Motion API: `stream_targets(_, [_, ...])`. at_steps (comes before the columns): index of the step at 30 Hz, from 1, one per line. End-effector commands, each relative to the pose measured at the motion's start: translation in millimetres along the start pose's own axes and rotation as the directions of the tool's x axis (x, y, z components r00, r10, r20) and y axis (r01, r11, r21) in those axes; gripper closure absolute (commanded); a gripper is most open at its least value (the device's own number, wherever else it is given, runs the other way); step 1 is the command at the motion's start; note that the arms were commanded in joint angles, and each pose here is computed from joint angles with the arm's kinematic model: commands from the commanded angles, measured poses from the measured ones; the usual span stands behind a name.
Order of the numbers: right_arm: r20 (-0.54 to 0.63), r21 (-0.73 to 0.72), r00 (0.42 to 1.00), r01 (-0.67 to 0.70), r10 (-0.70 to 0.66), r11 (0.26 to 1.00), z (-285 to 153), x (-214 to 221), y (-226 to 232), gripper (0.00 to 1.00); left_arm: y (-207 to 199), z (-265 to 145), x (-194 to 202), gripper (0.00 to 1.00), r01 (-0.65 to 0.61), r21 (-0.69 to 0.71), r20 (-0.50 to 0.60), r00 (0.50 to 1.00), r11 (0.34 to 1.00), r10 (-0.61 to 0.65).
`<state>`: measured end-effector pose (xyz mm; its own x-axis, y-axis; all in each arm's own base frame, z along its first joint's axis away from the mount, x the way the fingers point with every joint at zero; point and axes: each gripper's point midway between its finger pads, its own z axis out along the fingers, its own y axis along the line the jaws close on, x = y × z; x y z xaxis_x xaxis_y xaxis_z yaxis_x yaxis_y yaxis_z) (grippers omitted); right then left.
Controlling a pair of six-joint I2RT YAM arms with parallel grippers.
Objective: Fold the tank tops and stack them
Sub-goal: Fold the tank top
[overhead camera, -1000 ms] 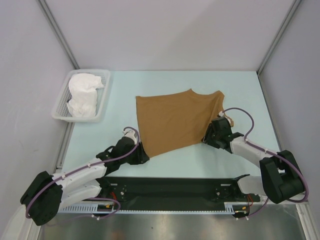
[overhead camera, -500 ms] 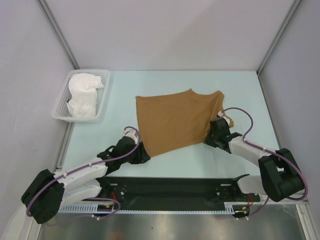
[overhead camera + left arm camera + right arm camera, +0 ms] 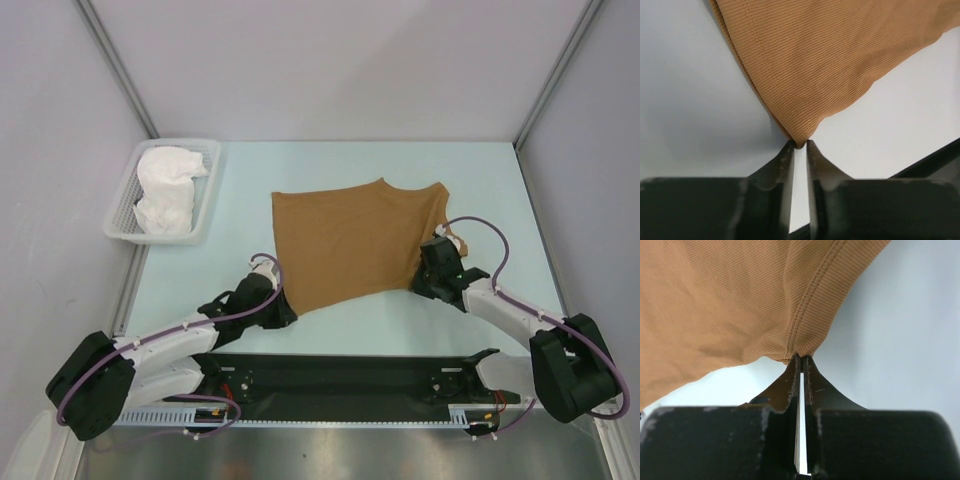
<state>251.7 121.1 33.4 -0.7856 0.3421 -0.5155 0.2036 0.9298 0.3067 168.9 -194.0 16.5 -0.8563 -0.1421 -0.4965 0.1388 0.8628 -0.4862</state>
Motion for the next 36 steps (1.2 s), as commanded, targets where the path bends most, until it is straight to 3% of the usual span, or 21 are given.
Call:
stream_targets(1, [-0.019,-0.026,0.999,0.039,-0.040,0.999,-10,4,3,1.00,-1,1,-3,0.83,-0.001,-0.009,0.009,1.000,1.000,0.001])
stream_targets(3, [-0.024,-0.020,0.998,0.051,-0.051,0.998,-14,6,0,1.00,-6,1,-6,1.00,0.002,0.008,0.018,1.000,1.000,-0.002])
stream_targets(14, [-0.025,-0.080,0.987,0.157,-0.159,0.984,-27,-14,22,1.00,-31,-18,-10,1.00,-0.010,0.079,-0.041,0.999,0.997,0.013])
stream_targets(26, [-0.012,-0.108,0.974,0.223,-0.226,0.969,-15,-55,53,1.00,-27,-32,-51,1.00,-0.006,0.055,0.039,0.999,0.998,0.004])
stream_targets(36, [-0.026,-0.147,0.984,0.172,-0.178,0.974,-2,-86,56,1.00,-18,-37,-92,1.00,-0.018,0.035,0.087,0.996,0.999,0.014])
